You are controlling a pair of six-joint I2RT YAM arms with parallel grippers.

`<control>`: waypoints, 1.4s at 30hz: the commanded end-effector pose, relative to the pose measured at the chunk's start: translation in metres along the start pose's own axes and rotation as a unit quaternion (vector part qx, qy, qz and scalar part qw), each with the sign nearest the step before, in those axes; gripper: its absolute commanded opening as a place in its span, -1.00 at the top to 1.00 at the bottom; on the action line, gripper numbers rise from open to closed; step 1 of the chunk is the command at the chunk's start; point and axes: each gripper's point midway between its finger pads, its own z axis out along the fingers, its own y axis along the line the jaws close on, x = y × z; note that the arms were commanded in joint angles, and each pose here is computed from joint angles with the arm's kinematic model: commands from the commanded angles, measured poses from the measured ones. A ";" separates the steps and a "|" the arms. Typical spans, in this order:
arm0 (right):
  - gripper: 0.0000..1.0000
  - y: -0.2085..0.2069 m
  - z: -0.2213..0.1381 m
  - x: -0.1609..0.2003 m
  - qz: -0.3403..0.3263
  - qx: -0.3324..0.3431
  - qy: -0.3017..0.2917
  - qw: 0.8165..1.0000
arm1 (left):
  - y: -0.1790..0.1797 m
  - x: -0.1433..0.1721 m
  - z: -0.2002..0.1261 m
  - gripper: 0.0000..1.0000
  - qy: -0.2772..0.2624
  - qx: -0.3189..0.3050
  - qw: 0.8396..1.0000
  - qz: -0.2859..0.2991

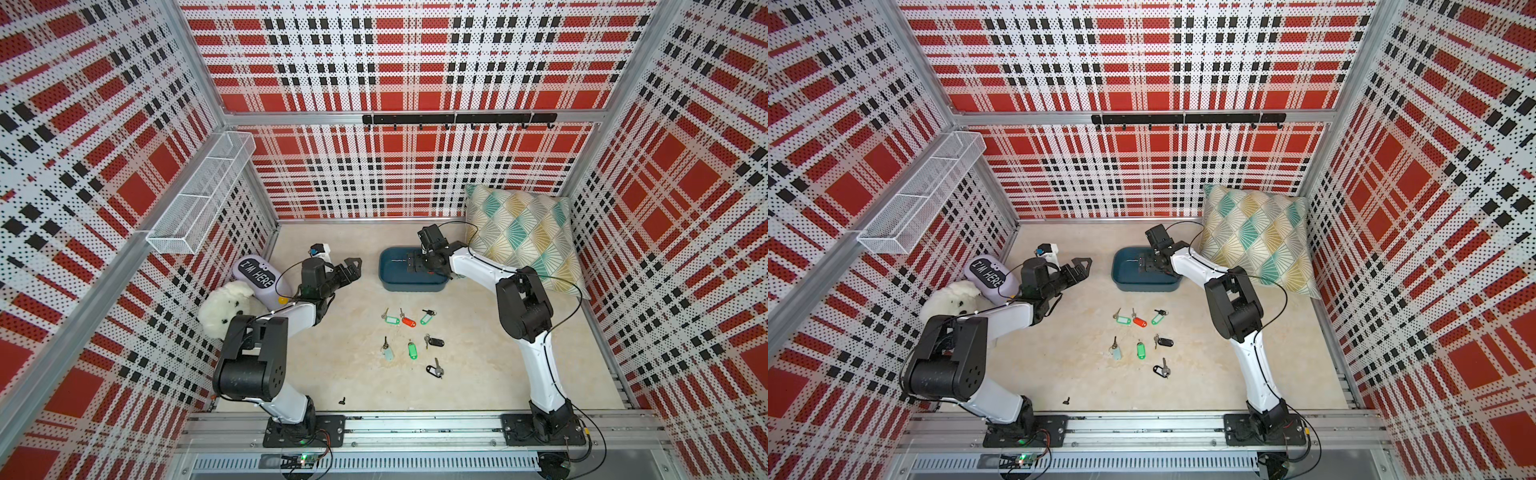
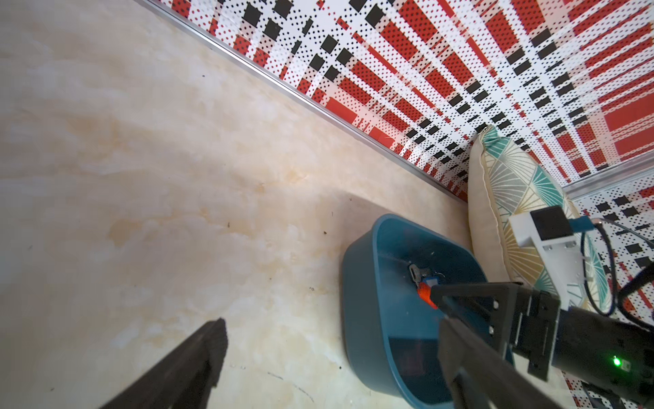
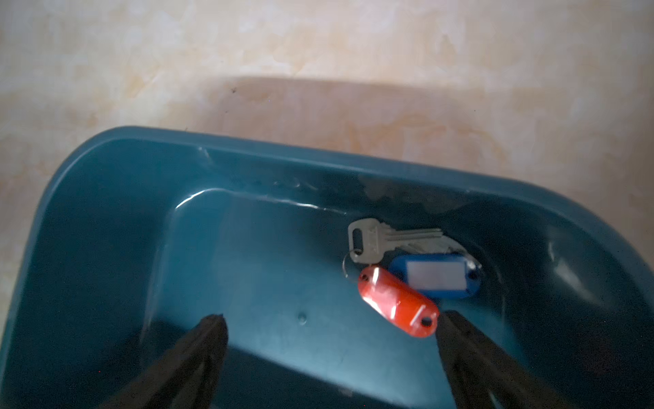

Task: Take the keys out of the storage box
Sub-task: Pick up the key from the storage box.

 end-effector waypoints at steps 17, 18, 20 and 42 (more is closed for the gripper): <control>-0.84 0.002 0.036 -0.009 0.001 -0.020 0.028 0.999 | 0.046 -0.015 0.010 -0.98 -0.006 -0.044 0.999 -0.022; -0.81 0.002 0.034 -0.011 -0.003 -0.019 0.026 0.999 | 0.044 -0.016 0.009 -0.98 -0.008 -0.043 0.999 -0.020; -0.72 0.005 0.030 -0.011 -0.014 -0.028 0.027 0.999 | 0.042 -0.016 0.008 -0.98 -0.009 -0.041 0.999 -0.017; -0.39 -0.006 0.024 0.012 -0.061 0.021 0.058 0.996 | 0.027 -0.013 0.007 -0.98 -0.012 -0.036 0.999 0.002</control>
